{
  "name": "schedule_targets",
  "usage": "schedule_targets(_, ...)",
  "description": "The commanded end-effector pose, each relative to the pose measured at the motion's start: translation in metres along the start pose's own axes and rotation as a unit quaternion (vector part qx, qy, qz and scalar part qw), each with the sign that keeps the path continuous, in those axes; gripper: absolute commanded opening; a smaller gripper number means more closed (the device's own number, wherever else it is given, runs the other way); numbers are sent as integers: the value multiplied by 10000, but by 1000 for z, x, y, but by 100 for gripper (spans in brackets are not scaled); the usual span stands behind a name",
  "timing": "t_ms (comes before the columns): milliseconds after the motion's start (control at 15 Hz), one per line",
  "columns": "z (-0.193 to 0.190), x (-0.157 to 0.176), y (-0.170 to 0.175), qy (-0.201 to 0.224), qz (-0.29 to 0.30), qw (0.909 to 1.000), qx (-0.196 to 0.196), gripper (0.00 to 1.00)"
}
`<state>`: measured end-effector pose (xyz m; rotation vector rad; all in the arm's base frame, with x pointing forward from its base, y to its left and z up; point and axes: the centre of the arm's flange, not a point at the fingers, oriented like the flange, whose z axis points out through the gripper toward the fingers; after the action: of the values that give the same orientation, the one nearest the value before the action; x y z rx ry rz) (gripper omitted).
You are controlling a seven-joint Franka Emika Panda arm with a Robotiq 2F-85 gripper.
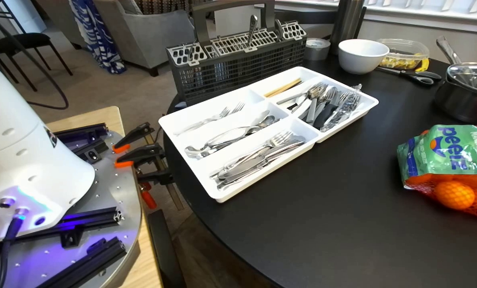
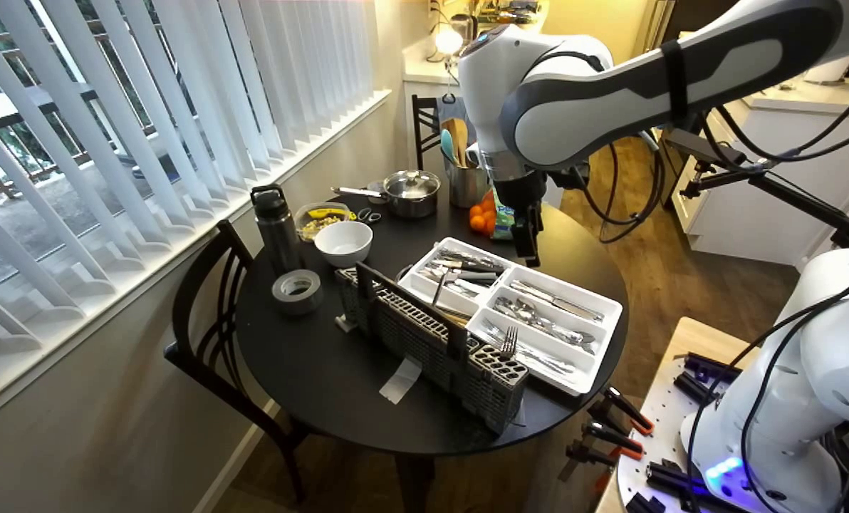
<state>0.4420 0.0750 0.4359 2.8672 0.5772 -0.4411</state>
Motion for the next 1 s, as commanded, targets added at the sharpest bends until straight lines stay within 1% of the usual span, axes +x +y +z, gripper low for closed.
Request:
schedule_targets(0, 6, 10, -6, 64, -613, 9979, 211, 100)
schedule_targets(200, 17, 22, -11, 216, -1441, 9891, 234, 100)
schedule_targets(400, 28, 37, -14, 357, -2175, 9749, 310, 100)
schedule_targets(467, 31, 40, -20, 353, -2331, 9716, 217, 100)
schedule_targets(533, 33, 39, -26, 387, -2358, 9710, -53, 100)
schedule_targets(600, 34, 37, -34, 481, -2221, 9722, -560, 100)
schedule_targets(667, 33, 35, -40, 543, -2202, 9708, -783, 100)
schedule_targets(933, 31, 29, -66, 932, -2150, 9568, -1722, 100)
